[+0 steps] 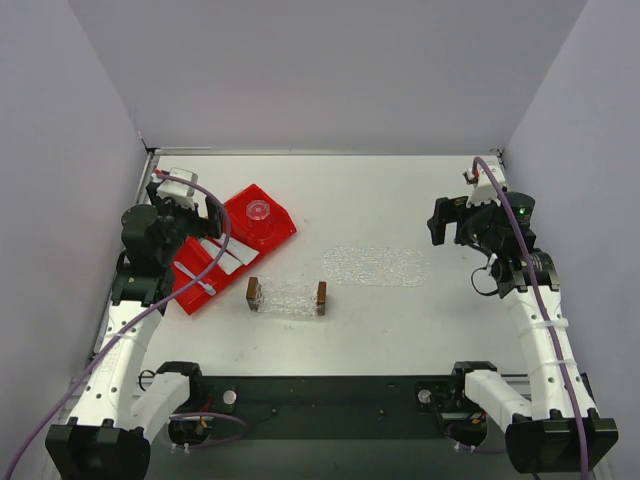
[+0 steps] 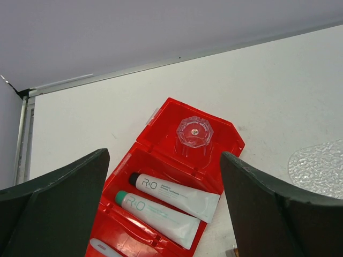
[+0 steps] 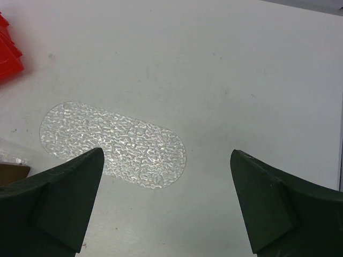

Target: Prepare toiletry sets of a toothbrush and toothpaste on the tray

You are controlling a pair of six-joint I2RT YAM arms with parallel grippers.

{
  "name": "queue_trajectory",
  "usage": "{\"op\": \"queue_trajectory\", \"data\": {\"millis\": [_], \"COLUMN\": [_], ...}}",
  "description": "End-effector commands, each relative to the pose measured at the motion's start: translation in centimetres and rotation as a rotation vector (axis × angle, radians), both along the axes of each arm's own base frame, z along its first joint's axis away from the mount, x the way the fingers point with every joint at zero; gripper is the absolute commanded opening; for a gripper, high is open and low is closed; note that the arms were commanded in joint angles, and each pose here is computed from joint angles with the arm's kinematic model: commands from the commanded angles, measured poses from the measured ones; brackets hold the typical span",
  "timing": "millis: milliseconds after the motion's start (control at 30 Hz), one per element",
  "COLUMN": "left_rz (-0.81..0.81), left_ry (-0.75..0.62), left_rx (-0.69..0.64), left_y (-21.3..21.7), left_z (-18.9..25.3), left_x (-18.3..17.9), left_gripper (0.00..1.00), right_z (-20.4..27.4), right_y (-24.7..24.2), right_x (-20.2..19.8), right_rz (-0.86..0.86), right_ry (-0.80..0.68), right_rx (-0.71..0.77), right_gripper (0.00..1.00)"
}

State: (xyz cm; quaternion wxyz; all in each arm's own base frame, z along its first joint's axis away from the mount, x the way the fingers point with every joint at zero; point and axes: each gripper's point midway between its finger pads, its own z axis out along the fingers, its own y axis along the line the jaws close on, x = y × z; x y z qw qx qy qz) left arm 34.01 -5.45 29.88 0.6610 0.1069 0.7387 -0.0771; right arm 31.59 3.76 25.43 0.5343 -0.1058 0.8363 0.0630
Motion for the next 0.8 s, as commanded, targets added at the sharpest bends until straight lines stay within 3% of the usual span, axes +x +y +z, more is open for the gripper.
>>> {"op": "queue_trajectory", "data": {"millis": [0,400,600,767], "left_rz": [-0.014,0.014,0.010,-0.011], "left_ry": [-0.027,-0.040,-0.035,-0.002], "left_rx": [0.004,0.022,0.054,0.083], "left_y": [-0.1,0.5,0.7,0.5], "left_z": [0.6,0.7,1.1,1.3], "left_x": [0.1,0.0,-0.5,-0.8], "left_gripper": [0.95,0.95,0.95,0.95], "right_z": [2.7,2.3,1.6,-0.8], "right_y": [0.1,3.1,7.8,12.6], "right_x": [0.0,0.3,-0.7,-2.4], "right_rz": [0.013,0.116,0.337,0.557], "right_ry": [-0.073,-0.039,0.064,0.176], "right_rx": [-0.004,-0.070,-0.106,-0.270], "right_gripper": [0.99,1.00,0.98,0.89]}}
